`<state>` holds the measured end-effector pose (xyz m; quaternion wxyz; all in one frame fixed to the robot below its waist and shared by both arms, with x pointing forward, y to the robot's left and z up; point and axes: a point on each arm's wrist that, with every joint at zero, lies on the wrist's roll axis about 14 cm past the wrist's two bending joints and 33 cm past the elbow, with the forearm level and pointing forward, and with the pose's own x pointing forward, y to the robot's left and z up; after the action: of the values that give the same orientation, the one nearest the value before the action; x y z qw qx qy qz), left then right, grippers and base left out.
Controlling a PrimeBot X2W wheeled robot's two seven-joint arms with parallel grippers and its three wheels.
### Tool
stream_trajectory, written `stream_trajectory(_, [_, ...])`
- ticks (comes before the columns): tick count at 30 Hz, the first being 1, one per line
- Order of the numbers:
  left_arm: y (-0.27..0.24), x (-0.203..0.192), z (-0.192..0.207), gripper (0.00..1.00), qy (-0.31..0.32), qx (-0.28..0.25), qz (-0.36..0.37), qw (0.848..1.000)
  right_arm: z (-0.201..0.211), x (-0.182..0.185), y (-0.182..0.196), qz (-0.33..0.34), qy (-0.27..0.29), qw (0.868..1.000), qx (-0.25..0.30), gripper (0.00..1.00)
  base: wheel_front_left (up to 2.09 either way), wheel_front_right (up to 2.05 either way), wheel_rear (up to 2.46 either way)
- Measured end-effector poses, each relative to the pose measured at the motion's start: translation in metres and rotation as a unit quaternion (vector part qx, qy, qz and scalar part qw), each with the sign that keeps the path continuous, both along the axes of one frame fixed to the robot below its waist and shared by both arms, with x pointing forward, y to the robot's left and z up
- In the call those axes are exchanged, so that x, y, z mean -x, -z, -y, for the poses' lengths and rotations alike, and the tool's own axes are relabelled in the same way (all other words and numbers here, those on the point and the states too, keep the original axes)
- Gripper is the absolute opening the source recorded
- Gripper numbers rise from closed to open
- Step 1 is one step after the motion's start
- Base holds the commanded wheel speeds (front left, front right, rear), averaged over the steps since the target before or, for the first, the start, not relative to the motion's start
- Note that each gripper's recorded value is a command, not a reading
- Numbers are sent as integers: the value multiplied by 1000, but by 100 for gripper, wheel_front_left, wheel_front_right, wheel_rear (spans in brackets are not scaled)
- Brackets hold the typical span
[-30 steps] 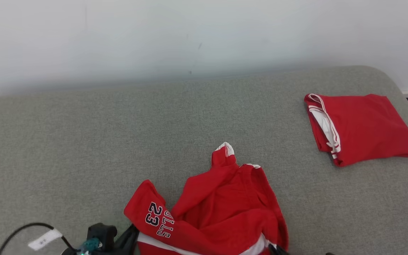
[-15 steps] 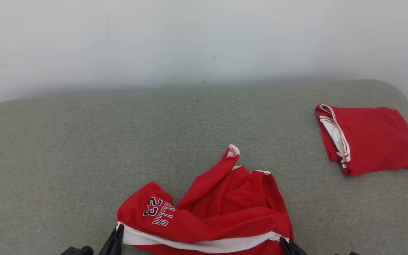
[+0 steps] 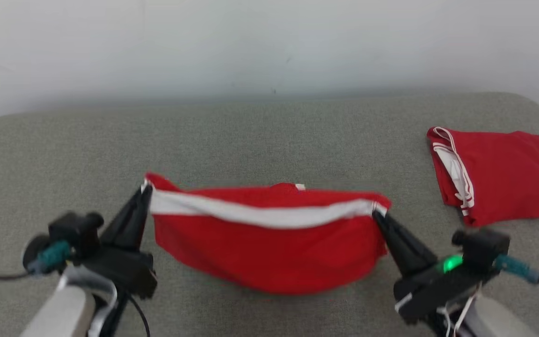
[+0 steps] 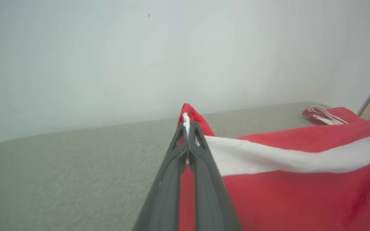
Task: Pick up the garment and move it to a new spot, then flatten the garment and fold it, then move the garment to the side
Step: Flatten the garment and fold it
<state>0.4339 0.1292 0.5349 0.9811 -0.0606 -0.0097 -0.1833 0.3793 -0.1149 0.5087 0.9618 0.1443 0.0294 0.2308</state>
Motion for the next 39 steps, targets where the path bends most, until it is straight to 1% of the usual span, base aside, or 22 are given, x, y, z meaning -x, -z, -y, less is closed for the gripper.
stream_trajectory(2, [-24,-25,0,0,11,-15,21,1000,2,-26,-20,11,0,1000,-13,0,0,0,0])
stream_trajectory(5, [-61,-62,2,0,20,-32,45,998,1,-66,-51,32,-7,999,-18,0,0,0,0])
stream_trajectory(7, [-83,-85,5,0,26,-63,65,996,0,-93,-75,49,-11,998,-23,0,0,0,0])
stream_trajectory(8, [-99,-98,6,0,26,-63,76,995,0,-108,-89,57,-11,998,-28,0,0,0,0])
stream_trajectory(10, [-130,-121,8,0,22,-36,96,994,-1,-137,-118,77,-11,996,-46,0,0,0,0])
stream_trajectory(13, [-162,-153,11,0,21,-40,117,992,-1,-175,-150,101,-8,994,-43,0,0,0,0])
stream_trajectory(16, [-182,-182,9,0,11,-41,126,991,-3,-208,-176,117,-4,992,-55,0,0,0,0])
stream_trajectory(18, [-195,-199,5,0,0,-20,132,991,-3,-227,-187,122,0,991,-60,0,0,0,0])
stream_trajectory(20, [-201,-216,1,0,-10,-15,134,991,-3,-243,-193,130,2,990,-52,0,0,0,0])
stream_trajectory(23, [-209,-238,-4,0,-28,14,131,991,-4,-264,-203,139,6,989,-50,0,0,0,0])
stream_trajectory(25, [-216,-250,-8,0,-40,23,135,990,-4,-276,-208,146,10,988,-44,0,0,0,0])
stream_trajectory(27, [-217,-260,-12,0,-52,23,137,989,-3,-288,-207,148,16,988,-36,0,0,0,0])
stream_trajectory(30, [-205,-273,-14,0,-61,24,127,990,-1,-302,-199,145,24,989,-33,0,0,0,0])
stream_trajectory(34, [-188,-282,-17,0,-68,23,116,991,-6,-311,-182,136,24,990,-26,0,0,0,0])
stream_trajectory(39, [-178,-282,-23,0,-76,25,118,990,-14,-309,-171,135,13,991,-22,0,0,0,0])
